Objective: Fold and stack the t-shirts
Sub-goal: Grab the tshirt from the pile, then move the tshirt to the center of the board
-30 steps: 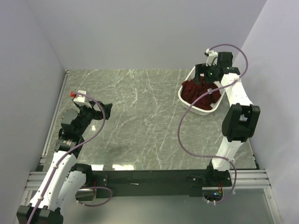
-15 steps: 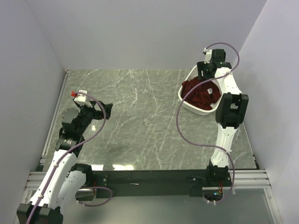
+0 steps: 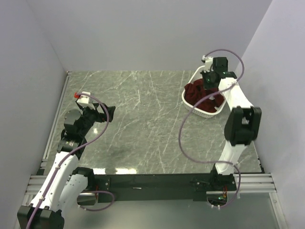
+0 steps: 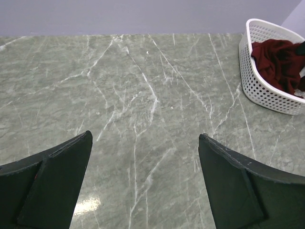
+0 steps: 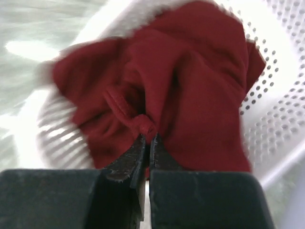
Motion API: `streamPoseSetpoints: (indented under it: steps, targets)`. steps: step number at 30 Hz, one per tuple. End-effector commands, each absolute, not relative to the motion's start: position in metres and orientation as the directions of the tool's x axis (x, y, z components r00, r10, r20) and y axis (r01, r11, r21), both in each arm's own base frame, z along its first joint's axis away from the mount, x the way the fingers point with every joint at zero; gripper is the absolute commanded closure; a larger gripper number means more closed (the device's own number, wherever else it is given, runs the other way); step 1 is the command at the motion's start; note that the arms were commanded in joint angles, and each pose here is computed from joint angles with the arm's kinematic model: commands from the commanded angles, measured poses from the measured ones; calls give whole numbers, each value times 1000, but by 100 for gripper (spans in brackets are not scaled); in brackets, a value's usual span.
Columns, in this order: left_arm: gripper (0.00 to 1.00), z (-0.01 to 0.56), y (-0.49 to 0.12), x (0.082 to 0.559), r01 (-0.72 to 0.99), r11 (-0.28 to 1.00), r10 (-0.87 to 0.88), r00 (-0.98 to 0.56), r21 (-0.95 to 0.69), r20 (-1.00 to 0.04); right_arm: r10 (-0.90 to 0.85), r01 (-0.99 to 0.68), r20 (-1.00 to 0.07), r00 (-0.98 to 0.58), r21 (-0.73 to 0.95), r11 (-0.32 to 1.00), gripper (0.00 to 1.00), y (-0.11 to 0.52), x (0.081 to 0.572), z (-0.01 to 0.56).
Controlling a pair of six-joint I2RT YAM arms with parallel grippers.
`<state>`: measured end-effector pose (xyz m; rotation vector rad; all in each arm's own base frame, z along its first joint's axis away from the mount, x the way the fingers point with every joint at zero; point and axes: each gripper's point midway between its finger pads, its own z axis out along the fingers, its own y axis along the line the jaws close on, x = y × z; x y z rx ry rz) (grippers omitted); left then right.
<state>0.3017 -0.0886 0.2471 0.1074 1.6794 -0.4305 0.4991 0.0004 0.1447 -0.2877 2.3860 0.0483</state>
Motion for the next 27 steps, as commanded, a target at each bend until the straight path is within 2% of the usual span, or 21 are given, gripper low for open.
streamPoseSetpoints:
  steps: [1,4,5,6,8,9,10,13,15,19,24,27]
  targets:
    - [1,280,-95,302,365,911,-175,-77,-191,-982,-290,-305,-888,-356,-183,935,100,57,485,301]
    - [1,282,-97,301,375,906,-179,-74,-194,-981,-249,-314,-941,-229,-171,934,100,67,472,385]
    - [0,283,-97,300,376,906,-180,-71,-193,-981,-244,-322,-939,-243,-159,933,100,68,464,396]
    - [1,283,-97,300,376,906,-180,-70,-193,-981,-226,-315,-964,-139,-173,933,100,70,455,452]
    - [1,285,-97,298,378,906,-181,-62,-191,-981,-194,-319,-980,-43,-170,932,100,77,436,502]
    - [1,286,-96,298,377,906,-183,-60,-192,-981,-206,-315,-978,-20,-189,930,100,80,431,499]
    - [0,286,-96,297,376,907,-184,-56,-191,-981,-209,-323,-976,64,-218,921,100,90,405,527]
    - [1,287,-96,296,377,906,-186,-51,-192,-981,-153,-407,-974,164,-208,889,100,110,361,561]
    - [1,285,-96,296,376,906,-187,-56,-194,-981,-116,-550,-971,208,-214,807,100,135,332,572]
    - [1,281,-96,299,372,908,-180,-70,-193,-981,-48,-700,-958,283,-241,672,100,158,272,594]
    - [1,280,-94,301,357,915,-173,-71,-187,-982,-34,-759,-969,246,-214,615,100,168,265,580]
    - [1,280,-91,300,346,921,-171,-63,-182,-983,-15,-831,-979,202,-179,527,100,182,258,563]
